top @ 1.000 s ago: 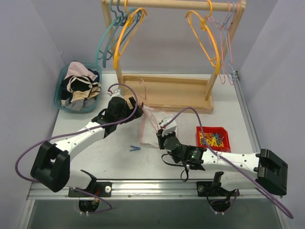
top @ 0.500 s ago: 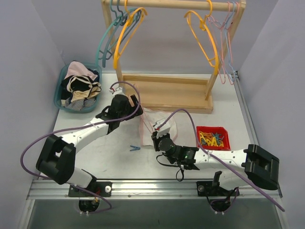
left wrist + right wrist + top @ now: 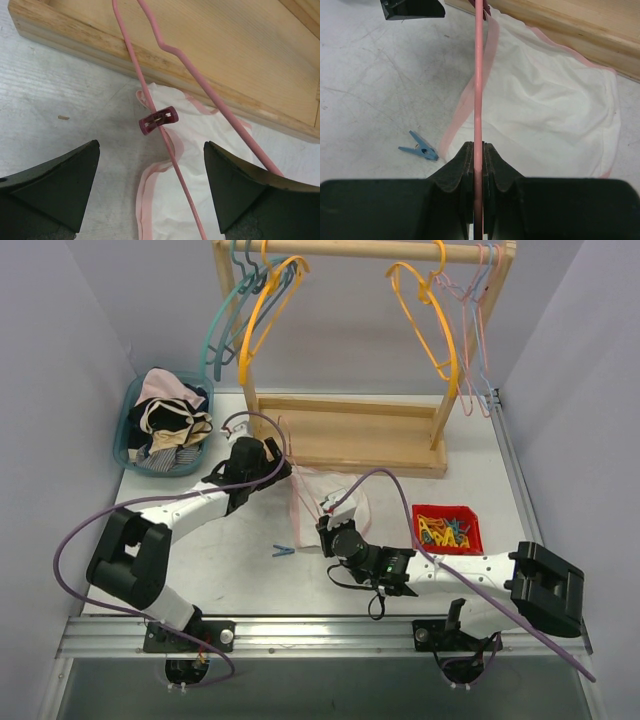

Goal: Remove the underwear clipped to the hanger

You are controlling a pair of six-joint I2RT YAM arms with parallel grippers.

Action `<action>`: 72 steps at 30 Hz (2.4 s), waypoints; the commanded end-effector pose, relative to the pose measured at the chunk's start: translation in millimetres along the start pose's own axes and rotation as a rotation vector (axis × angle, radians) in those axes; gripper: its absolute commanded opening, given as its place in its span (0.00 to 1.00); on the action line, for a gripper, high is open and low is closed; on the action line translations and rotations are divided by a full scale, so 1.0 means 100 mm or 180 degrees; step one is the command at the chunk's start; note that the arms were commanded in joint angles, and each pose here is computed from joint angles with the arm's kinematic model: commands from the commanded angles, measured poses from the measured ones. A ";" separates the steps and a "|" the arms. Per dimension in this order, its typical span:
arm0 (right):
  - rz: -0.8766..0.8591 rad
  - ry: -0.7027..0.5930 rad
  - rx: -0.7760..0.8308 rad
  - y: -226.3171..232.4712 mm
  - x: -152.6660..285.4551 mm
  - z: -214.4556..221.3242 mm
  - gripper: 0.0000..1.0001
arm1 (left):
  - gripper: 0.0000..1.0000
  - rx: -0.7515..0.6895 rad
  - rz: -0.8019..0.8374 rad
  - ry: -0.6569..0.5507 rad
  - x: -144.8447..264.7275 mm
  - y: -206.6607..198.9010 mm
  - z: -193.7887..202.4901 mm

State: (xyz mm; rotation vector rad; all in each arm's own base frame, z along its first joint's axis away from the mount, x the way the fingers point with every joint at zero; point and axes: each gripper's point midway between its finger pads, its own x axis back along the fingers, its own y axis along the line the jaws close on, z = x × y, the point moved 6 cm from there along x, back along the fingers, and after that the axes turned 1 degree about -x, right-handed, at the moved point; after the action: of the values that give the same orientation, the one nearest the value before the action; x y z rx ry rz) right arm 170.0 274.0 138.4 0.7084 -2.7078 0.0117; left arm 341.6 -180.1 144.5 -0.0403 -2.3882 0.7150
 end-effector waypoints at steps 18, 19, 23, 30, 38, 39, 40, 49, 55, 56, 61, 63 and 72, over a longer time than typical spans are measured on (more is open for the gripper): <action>-0.0024 -0.0172 -0.0116 0.11 -0.04 -0.13 0.00 | 0.67 0.0345 0.0079 -0.0152 -0.32 0.08 -0.16; -0.0016 -0.0162 -0.0109 0.10 -0.04 -0.12 0.00 | 0.64 0.0364 0.0097 -0.0133 -0.34 0.09 -0.15; -0.0011 -0.0147 -0.0092 0.11 -0.06 -0.10 0.00 | 0.53 0.0384 0.0119 -0.0115 -0.35 0.10 -0.15; 0.0005 -0.0160 -0.0098 0.10 -0.05 -0.12 0.00 | 0.35 0.0457 0.0136 -0.0054 -0.39 0.15 -0.10; 0.0058 -0.0159 -0.0098 0.08 -0.05 -0.10 0.00 | 0.03 0.0554 0.0140 -0.0036 -0.38 0.23 -0.12; 0.0077 -0.0161 -0.0106 0.07 -0.05 -0.10 0.00 | 0.03 0.0561 0.0155 -0.0048 -0.37 0.24 -0.13; 0.0111 -0.0168 -0.0109 0.06 -0.05 -0.11 0.00 | 0.03 0.0570 0.0149 -0.0040 -0.36 0.26 -0.11; 0.0513 -0.0082 -0.0124 -0.09 -0.10 -0.02 0.00 | 0.03 0.0836 0.0432 -0.0145 -0.15 0.31 -0.16; 0.0643 -0.0035 -0.0155 -0.18 -0.11 0.02 0.00 | 0.03 0.1038 0.0695 -0.0211 0.09 0.32 -0.18; 0.0649 -0.0033 -0.0147 -0.19 -0.11 0.02 0.00 | 0.03 0.1082 0.0748 -0.0230 0.12 0.31 -0.20; 0.0746 -0.0057 -0.0180 -0.26 -0.09 -0.01 0.00 | 0.03 0.1180 0.0898 -0.0149 0.30 0.32 -0.18; 0.0782 -0.0057 -0.0189 -0.29 -0.08 0.00 0.00 | 0.03 0.1210 0.1013 -0.0182 0.39 0.29 -0.19; 0.0732 -0.0173 -0.0307 -0.35 0.05 -0.11 0.00 | 0.03 0.1242 0.1293 0.0029 0.68 0.27 -0.07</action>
State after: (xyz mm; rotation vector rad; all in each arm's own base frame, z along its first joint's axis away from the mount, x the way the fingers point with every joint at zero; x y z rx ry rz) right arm 186.1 249.6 128.0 0.4115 -2.7469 0.0030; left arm 295.5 -136.0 156.5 -0.2517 -2.2164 1.3370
